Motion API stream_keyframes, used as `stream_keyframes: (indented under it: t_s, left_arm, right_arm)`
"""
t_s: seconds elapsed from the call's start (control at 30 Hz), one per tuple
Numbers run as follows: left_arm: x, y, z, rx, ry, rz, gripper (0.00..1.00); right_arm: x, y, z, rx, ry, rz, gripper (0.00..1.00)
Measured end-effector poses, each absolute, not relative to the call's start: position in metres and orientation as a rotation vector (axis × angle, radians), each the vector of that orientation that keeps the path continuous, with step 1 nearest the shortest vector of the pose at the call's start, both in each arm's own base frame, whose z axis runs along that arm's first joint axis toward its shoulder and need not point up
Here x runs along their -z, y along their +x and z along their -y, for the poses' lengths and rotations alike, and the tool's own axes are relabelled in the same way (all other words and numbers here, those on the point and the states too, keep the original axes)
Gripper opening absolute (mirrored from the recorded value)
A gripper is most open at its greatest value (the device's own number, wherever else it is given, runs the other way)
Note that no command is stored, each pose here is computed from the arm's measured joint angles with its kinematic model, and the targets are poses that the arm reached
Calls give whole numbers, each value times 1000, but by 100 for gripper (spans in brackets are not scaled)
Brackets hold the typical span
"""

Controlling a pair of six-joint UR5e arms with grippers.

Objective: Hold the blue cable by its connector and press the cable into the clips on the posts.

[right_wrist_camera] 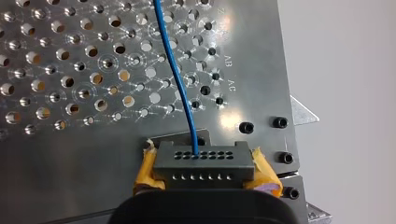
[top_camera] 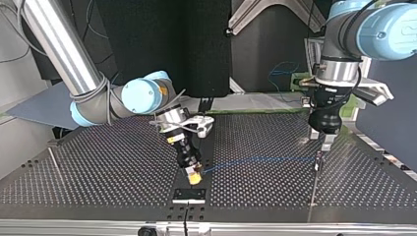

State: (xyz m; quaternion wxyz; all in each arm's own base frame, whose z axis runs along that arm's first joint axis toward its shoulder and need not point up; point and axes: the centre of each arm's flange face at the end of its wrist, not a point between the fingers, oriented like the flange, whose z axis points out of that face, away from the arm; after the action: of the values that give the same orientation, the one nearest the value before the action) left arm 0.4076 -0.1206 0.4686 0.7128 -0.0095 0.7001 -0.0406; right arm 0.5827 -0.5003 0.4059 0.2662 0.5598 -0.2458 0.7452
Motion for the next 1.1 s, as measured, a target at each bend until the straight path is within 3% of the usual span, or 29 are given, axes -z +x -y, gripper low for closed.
stream_keyframes:
  t_s: [0.7,1.1]
  left_arm:
    - [-470,406,154,121,96,-1554,100]
    - [-465,436,163,62,76,-1543,100]
  right_arm:
    - [-404,580,502,-1997,1520,669,0]
    - [-402,580,502,-1993,1525,669,0]
